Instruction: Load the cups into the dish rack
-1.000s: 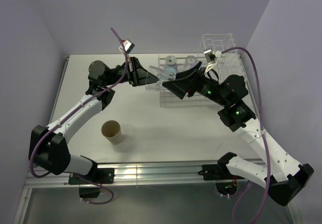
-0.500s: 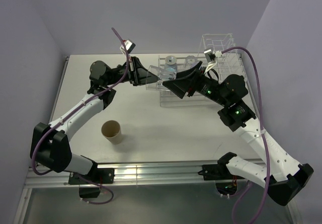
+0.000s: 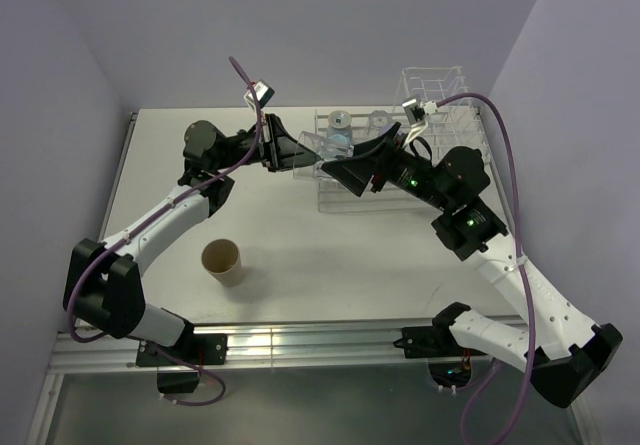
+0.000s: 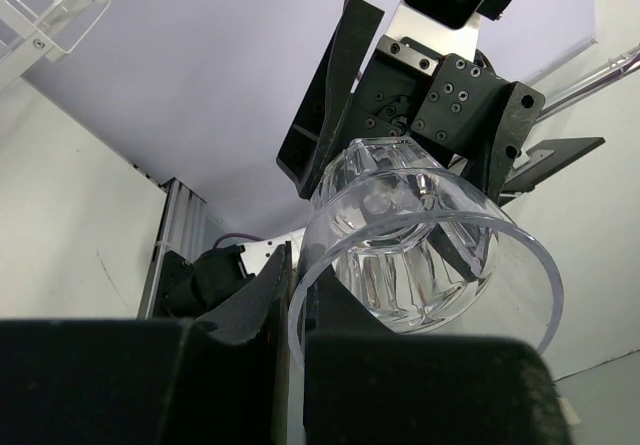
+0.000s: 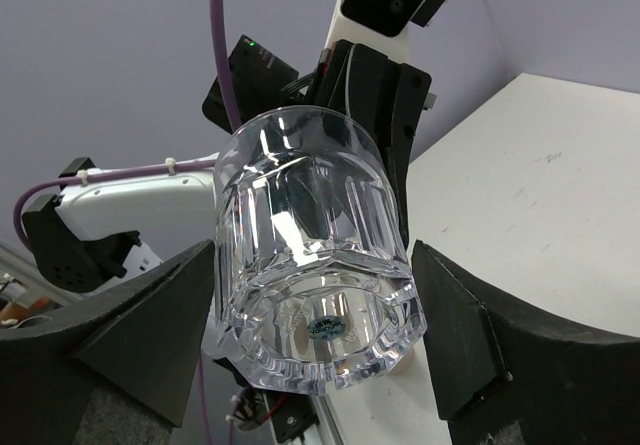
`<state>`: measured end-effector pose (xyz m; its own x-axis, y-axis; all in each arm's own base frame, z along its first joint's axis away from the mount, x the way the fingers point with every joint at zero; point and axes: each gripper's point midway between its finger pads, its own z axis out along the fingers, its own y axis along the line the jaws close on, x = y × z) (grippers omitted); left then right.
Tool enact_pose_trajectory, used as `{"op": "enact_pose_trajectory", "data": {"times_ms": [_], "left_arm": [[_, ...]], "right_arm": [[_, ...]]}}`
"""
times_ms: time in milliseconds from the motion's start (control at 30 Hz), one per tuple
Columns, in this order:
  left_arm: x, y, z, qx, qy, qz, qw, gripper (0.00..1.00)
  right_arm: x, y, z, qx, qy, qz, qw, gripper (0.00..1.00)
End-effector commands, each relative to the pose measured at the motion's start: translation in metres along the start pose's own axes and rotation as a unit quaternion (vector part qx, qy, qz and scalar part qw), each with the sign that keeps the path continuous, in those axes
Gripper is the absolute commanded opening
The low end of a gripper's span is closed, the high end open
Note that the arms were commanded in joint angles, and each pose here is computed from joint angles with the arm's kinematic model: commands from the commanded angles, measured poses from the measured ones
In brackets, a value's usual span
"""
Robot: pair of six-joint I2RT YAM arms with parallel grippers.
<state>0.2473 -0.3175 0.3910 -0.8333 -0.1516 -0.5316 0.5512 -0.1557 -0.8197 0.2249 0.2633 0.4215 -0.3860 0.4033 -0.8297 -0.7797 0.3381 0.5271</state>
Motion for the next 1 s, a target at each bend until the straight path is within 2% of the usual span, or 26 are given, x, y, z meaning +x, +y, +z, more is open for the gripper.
{"op": "enact_pose_trajectory", "data": {"times_ms": [0, 67, 100, 133, 167, 200, 267, 333, 500, 800, 967], "left_arm": [[-0.003, -0.01, 0.011, 0.016, -0.003, 0.021, 1.0, 0.0], [-0.004, -0.008, 0.011, 0.015, -0.004, 0.019, 1.0, 0.0], [-0.004, -0.007, 0.012, 0.013, -0.005, 0.018, 1.0, 0.0], [-0.004, -0.005, 0.012, 0.012, -0.004, 0.016, 1.0, 0.0], [-0.004, -0.005, 0.012, 0.011, -0.005, 0.015, 1.0, 0.02], [-0.004, -0.004, 0.012, 0.01, -0.006, 0.014, 1.0, 0.12], [-0.004, -0.003, 0.012, 0.008, -0.008, 0.014, 1.0, 0.15], [-0.005, -0.001, 0.012, 0.002, -0.009, 0.015, 1.0, 0.27], [-0.009, 0.001, 0.014, -0.008, -0.014, 0.019, 1.0, 0.41], [-0.016, 0.011, 0.012, -0.027, -0.029, 0.014, 0.999, 0.43], [-0.031, 0.017, -0.005, -0.045, -0.051, 0.019, 0.998, 0.47]], "right_arm": [[-0.004, 0.014, 0.001, -0.028, -0.001, -0.014, 1.0, 0.54], [-0.003, 0.014, 0.0, -0.027, 0.001, -0.014, 1.0, 0.4], [-0.004, 0.015, 0.0, -0.028, 0.001, -0.014, 1.0, 0.26], [-0.004, 0.016, -0.001, -0.029, 0.001, -0.014, 0.999, 0.19], [-0.005, 0.016, -0.001, -0.026, 0.001, -0.014, 1.0, 0.11], [-0.006, 0.015, -0.002, -0.022, -0.001, -0.015, 1.0, 0.0], [-0.01, 0.016, -0.004, -0.016, -0.006, -0.015, 1.0, 0.0], [-0.014, 0.016, -0.006, -0.006, -0.012, -0.014, 1.0, 0.0], [-0.02, 0.012, -0.01, 0.02, -0.016, -0.015, 1.0, 0.0], [-0.029, -0.008, -0.017, 0.09, -0.024, -0.021, 0.995, 0.0], [-0.032, -0.021, -0.024, 0.123, -0.024, -0.025, 0.992, 0.0]]}}
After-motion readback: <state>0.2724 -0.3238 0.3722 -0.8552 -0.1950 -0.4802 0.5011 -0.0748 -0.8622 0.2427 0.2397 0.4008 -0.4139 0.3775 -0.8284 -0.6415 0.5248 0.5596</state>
